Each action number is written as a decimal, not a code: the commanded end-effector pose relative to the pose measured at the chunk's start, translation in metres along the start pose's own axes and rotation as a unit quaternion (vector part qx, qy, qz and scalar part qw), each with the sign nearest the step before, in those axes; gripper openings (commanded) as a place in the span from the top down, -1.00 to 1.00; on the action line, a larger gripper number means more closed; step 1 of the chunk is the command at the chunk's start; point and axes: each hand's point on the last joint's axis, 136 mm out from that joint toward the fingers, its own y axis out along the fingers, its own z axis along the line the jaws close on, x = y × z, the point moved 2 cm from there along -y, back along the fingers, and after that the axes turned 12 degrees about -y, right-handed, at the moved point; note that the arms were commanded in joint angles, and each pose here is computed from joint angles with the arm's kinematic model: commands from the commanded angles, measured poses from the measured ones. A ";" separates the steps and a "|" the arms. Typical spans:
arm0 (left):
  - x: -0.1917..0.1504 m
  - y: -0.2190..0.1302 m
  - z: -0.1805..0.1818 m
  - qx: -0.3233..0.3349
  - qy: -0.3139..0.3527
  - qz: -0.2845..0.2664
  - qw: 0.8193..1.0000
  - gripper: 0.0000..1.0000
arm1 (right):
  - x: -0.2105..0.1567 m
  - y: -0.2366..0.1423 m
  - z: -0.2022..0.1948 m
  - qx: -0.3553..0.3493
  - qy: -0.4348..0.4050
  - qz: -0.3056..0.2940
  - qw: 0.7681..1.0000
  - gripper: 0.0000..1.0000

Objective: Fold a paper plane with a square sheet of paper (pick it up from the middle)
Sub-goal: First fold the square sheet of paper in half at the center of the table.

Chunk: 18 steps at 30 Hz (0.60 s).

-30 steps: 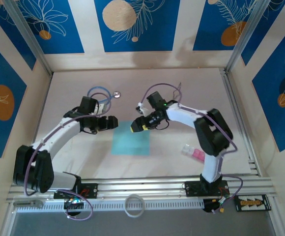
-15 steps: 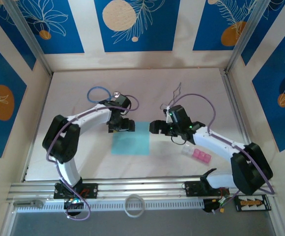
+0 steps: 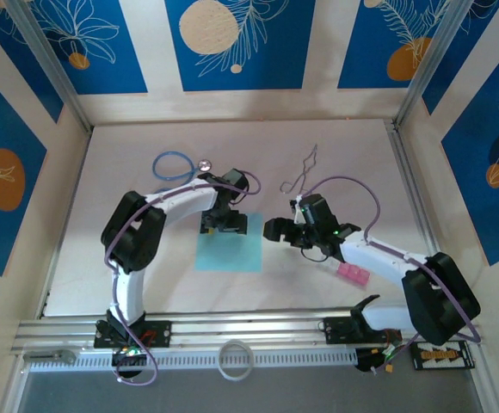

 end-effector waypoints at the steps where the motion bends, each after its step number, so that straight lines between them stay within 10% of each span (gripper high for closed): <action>1: -0.005 0.002 0.002 0.028 -0.005 0.008 1.000 -0.73 | 0.007 0.003 -0.001 -0.014 0.007 -0.005 1.000 -0.70; 18: -0.008 0.011 -0.002 0.023 -0.015 0.014 1.000 -0.76 | 0.003 0.010 -0.003 -0.004 0.028 0.015 0.999 -0.69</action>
